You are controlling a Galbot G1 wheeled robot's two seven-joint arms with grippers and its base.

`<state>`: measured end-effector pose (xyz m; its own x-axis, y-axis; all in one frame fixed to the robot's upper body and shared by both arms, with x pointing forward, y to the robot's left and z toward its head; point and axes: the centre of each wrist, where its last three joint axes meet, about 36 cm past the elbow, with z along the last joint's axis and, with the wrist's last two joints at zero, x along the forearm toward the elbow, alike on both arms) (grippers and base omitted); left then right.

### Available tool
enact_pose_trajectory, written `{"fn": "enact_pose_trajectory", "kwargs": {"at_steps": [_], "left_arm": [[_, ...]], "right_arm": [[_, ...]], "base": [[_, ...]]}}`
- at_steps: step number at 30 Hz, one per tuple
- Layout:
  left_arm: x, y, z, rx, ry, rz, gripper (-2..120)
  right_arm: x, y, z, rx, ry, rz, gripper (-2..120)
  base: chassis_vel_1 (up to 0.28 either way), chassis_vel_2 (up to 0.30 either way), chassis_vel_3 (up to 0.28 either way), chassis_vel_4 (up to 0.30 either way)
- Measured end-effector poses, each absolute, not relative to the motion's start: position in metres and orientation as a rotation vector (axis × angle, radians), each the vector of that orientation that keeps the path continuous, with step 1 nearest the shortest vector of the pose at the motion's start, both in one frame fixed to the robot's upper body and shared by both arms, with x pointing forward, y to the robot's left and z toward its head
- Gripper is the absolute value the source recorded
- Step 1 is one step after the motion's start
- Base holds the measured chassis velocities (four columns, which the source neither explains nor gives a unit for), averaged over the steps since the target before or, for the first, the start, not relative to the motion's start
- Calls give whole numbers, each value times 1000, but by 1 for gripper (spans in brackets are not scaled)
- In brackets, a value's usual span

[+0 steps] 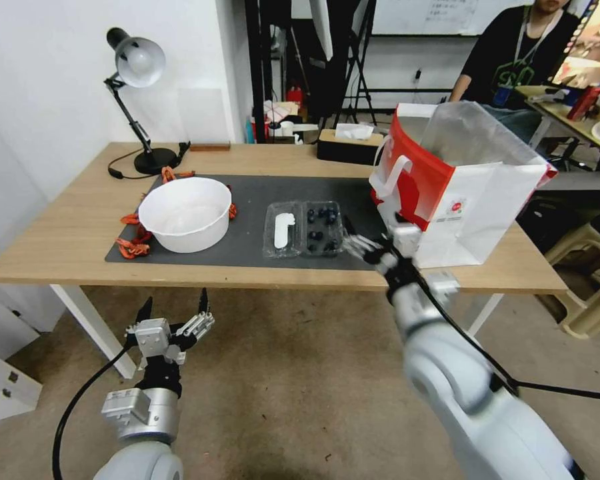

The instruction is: Close the takeout container lid, then place the container into the takeout bag.

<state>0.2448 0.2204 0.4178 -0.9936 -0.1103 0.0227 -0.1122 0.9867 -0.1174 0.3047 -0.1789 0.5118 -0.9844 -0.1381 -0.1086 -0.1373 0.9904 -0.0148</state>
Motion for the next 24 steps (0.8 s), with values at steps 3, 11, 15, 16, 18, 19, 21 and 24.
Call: {"fn": "enact_pose_trajectory", "kwargs": {"at_steps": [3,11,15,16,18,19,21,24], "left_arm": [[245,220,418,178,-3117,193,100],[247,221,419,176,-3121,195,100],[247,222,419,173,-3121,194,100],[247,222,419,172,-3122,193,100],[247,222,419,169,-3122,191,100],[247,222,419,168,-3122,190,100],[247,223,419,167,-3123,188,100],[247,223,419,166,-3123,187,100]], "right_arm": [[265,-182,509,-151,2968,-95,100],[222,-175,473,-64,2965,-169,100],[214,-170,459,-55,3005,-153,100],[212,-169,454,-53,3016,-150,100],[210,-167,447,-49,3036,-144,100],[210,-166,444,-45,3047,-136,100],[210,-165,442,-43,3056,-125,100],[211,-163,440,-39,3063,-111,100]], "base": [[0,0,0,0],[0,0,0,0],[0,0,0,0],[0,0,0,0],[0,0,0,0],[0,0,0,0],[0,0,0,0],[0,0,0,0]]}}
